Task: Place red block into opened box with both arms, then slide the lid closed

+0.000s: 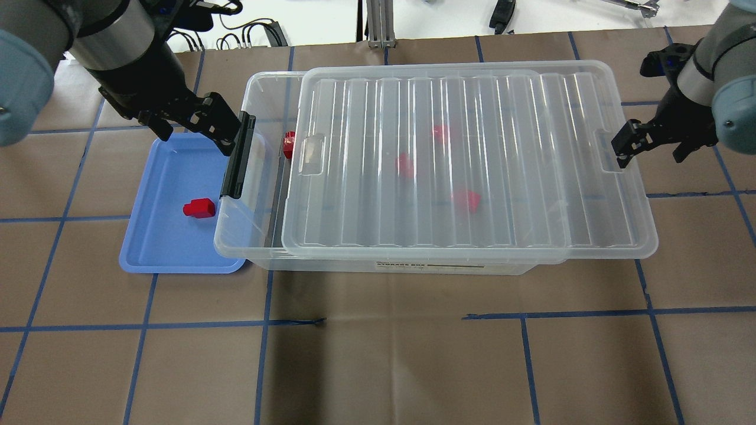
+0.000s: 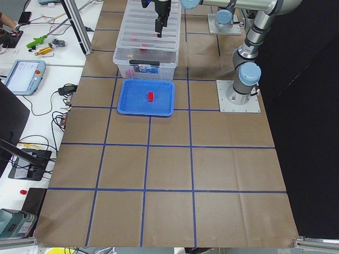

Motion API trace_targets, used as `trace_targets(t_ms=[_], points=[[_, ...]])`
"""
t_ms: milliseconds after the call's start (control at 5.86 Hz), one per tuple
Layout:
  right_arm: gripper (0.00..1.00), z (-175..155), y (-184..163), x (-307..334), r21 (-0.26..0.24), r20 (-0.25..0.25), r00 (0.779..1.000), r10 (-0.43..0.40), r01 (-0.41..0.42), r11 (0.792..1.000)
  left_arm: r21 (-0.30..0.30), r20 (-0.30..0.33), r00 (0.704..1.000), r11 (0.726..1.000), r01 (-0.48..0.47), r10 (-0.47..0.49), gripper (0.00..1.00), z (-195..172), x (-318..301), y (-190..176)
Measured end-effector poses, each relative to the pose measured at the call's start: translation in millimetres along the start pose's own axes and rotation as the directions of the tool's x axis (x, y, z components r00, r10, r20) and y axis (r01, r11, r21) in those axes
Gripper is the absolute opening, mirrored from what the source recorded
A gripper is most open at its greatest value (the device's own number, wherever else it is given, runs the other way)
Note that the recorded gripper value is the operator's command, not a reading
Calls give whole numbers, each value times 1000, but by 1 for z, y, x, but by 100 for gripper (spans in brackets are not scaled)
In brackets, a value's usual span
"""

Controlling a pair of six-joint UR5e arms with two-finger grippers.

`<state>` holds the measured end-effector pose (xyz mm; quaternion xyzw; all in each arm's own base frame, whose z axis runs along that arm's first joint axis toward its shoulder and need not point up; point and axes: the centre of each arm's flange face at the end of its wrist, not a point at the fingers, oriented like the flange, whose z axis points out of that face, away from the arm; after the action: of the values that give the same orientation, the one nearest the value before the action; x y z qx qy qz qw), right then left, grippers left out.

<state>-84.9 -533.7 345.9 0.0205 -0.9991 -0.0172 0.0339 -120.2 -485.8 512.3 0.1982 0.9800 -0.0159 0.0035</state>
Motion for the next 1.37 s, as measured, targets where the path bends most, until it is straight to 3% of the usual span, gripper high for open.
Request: trace_targets(t_ms=[171,341,512,683,854,1024,1366], points=[[100,2,8,33,-8,-8,1000,-7,7,1000,-5,-4,985,985,-171,171,98,4,-33,7],[100,3,15,57,-20,-29,1000,-12,11,1000,-16,-19,940,940,-340,340,98,13,-69,17],[100,2,19,72,-25,-54,998,-11,9,1000,-24,-44,875,876,-483,481,98,26,-101,25],[100,-2,22,81,-18,-76,997,2,-4,1000,-20,-63,786,787,-617,615,98,47,-127,29],[100,-10,24,80,-4,-82,996,23,-24,1000,-10,-55,677,677,-736,734,97,79,-146,26],[100,-25,25,67,23,-85,995,47,-45,999,-5,-39,585,585,-811,810,97,114,-157,22],[100,-70,22,2,89,-92,991,99,-91,992,5,-45,469,470,-883,882,97,185,-168,13]])
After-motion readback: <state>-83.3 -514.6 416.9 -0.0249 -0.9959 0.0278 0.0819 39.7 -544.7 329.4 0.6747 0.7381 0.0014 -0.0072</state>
